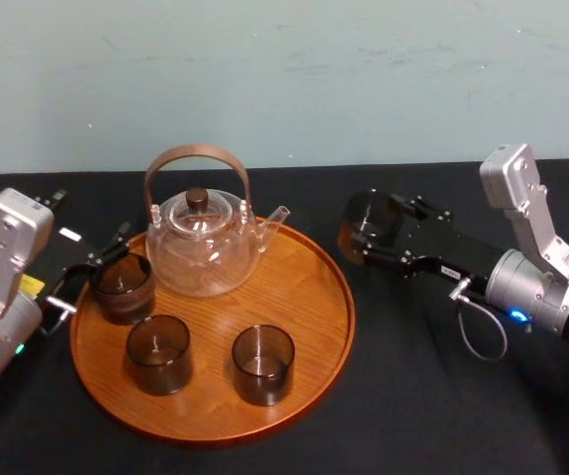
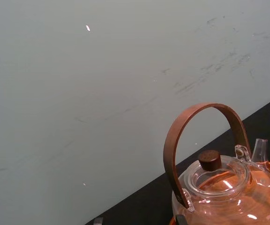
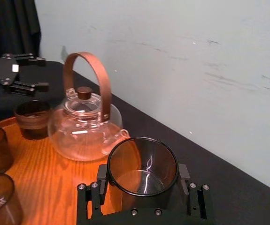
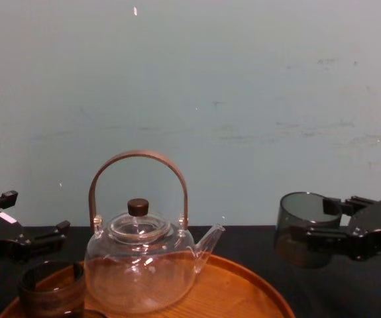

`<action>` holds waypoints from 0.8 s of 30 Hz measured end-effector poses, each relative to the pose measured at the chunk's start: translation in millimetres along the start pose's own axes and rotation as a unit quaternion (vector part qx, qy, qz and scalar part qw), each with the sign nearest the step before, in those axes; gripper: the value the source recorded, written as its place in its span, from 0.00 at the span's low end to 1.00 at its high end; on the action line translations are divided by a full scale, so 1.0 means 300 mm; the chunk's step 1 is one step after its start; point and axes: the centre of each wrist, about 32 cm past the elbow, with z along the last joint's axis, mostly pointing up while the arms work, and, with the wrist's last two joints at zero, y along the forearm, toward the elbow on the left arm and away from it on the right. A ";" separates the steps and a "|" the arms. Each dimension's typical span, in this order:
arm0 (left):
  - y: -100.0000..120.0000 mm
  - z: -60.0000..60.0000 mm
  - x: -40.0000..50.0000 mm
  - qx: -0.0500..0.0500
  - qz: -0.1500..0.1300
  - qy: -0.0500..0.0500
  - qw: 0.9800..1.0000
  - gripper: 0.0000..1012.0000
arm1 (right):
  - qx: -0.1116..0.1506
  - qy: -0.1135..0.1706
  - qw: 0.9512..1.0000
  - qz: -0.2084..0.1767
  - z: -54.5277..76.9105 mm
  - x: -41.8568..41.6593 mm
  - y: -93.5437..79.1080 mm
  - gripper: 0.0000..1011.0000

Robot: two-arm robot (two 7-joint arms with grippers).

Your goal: Pick up the glass from the table and place it on the tray.

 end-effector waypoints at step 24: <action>0.000 0.000 0.000 0.000 0.000 0.000 1.000 0.99 | -0.007 0.000 0.998 0.056 -0.033 -0.075 0.099 0.88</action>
